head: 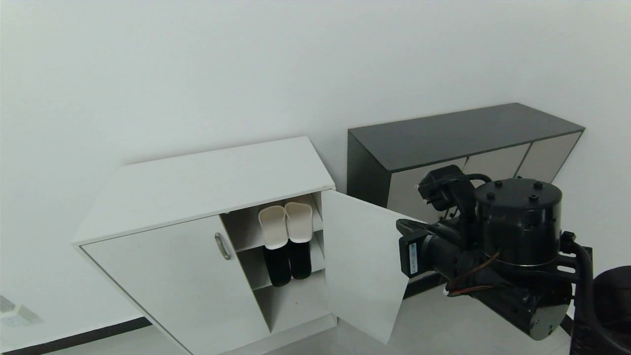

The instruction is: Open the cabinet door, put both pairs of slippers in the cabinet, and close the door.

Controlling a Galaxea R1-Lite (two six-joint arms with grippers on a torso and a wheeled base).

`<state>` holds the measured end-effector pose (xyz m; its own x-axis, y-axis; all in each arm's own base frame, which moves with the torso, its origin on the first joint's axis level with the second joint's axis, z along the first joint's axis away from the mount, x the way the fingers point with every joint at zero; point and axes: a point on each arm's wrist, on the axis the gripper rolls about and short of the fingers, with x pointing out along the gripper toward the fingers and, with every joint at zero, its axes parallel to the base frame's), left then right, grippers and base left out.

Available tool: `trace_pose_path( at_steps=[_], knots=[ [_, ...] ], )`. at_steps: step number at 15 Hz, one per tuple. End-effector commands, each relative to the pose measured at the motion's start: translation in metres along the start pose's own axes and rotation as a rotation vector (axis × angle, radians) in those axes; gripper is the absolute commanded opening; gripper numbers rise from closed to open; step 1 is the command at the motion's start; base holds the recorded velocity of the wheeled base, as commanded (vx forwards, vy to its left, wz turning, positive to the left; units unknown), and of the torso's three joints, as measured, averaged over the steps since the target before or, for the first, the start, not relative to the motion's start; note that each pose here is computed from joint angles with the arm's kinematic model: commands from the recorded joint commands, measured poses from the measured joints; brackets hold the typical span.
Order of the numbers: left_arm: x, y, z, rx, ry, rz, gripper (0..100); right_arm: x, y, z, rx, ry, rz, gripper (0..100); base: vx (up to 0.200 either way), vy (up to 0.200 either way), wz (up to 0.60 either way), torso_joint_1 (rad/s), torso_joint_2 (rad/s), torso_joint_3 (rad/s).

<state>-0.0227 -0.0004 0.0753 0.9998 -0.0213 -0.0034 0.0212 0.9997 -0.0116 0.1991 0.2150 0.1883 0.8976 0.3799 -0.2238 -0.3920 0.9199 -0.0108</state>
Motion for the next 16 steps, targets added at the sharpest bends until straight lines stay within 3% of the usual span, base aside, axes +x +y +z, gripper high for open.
trace_pose_path(
  at_steps=[1, 7, 11, 12, 16],
  knots=[
    [0.0, 0.0, 0.0, 0.002, 0.0, 0.0, 0, 0.002, -0.002, 0.0, 0.001, 0.0, -0.011, 0, 0.0, 0.0, 0.0, 0.0, 0.0, 0.0],
    [0.0, 0.0, 0.0, 0.002, 0.0, -0.002, 0, 0.01, -0.018, 0.003, 0.009, -0.004, -0.045, 0, -0.167, 0.0, 0.0, 0.002, 0.0, -0.002],
    [0.0, 0.0, 0.0, -0.001, 0.0, 0.0, 0, 0.039, -0.054, 0.014, 0.044, -0.018, -0.091, 0, 0.0, 0.0, 0.0, 0.0, 0.0, 0.0],
    [0.0, 0.0, 0.0, -0.001, 0.0, 0.0, 0, 0.06, -0.072, 0.026, 0.064, -0.048, -0.141, 0, 0.0, 0.0, 0.0, 0.0, 0.0, 0.0],
    [0.0, 0.0, 0.0, -0.001, 0.0, 0.0, 0, 0.112, -0.106, 0.036, 0.063, -0.049, -0.224, 0, 0.0, 0.0, 0.0, 0.0, 0.0, 0.0]
  ],
)
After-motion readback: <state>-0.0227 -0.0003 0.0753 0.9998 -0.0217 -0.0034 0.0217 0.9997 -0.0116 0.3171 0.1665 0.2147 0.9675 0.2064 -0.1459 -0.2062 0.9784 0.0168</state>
